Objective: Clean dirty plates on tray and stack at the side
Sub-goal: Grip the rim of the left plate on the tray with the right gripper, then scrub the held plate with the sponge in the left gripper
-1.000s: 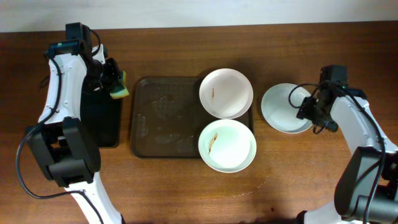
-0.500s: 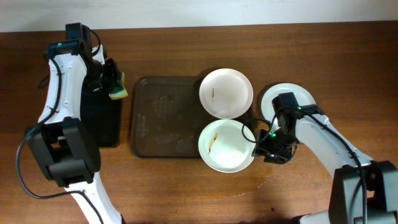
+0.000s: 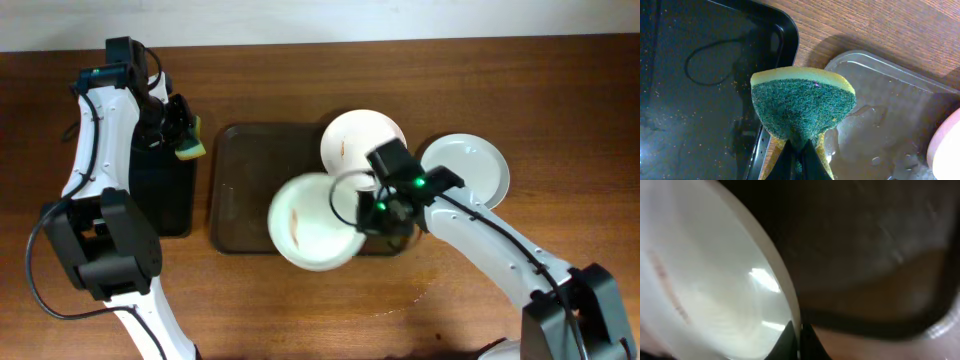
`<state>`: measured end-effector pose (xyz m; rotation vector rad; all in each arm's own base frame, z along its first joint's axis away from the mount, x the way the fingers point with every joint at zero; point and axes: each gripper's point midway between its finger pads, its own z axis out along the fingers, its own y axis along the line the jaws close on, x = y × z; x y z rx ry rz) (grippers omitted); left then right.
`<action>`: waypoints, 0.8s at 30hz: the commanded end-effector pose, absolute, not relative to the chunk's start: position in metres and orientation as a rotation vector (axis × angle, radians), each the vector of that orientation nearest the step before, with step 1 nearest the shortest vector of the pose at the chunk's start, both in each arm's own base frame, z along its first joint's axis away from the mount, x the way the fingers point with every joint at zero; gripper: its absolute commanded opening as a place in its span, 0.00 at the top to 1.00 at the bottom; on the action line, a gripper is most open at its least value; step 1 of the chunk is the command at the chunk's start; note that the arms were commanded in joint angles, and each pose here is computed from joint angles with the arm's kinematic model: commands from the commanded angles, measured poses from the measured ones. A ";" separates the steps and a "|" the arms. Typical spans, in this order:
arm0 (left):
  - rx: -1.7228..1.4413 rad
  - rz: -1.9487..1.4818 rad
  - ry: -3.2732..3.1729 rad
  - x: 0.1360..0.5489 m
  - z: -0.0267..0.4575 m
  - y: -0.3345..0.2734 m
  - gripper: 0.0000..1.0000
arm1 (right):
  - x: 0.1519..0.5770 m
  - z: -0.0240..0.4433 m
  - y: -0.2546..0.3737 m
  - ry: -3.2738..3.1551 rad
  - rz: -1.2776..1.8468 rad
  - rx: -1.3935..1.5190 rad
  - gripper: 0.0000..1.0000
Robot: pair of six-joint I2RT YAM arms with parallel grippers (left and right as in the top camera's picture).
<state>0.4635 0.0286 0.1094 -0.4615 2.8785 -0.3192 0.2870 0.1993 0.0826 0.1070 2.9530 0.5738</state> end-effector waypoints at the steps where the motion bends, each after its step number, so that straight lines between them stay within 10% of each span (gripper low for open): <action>1: -0.434 -0.318 2.878 0.463 0.111 0.027 0.99 | 0.330 0.108 0.228 2.747 0.613 0.128 0.96; 6: -0.434 -0.318 2.878 0.463 0.111 0.028 0.99 | 0.333 0.033 0.270 2.842 0.571 0.089 0.96; 7: -0.434 -0.318 2.878 0.463 0.111 0.028 0.99 | 0.333 0.033 0.271 2.842 0.574 0.088 0.89; 8: -0.434 -0.318 2.878 0.463 0.111 0.028 0.99 | 0.334 0.034 0.272 2.839 0.576 0.087 0.60; 10: -0.434 -0.318 2.878 0.463 0.111 0.028 0.99 | 0.340 0.034 0.270 2.815 0.562 0.095 0.52; 13: -0.435 -0.319 2.884 0.462 0.111 0.027 0.99 | 0.350 0.023 0.276 2.810 0.567 0.095 0.55; 18: -0.372 -0.334 2.958 0.448 0.109 0.003 0.99 | 0.355 0.008 0.274 2.853 0.589 0.156 0.96; 24: -0.056 -0.345 3.012 0.438 0.107 -0.058 0.99 | 0.358 0.010 0.276 2.837 0.602 0.160 0.96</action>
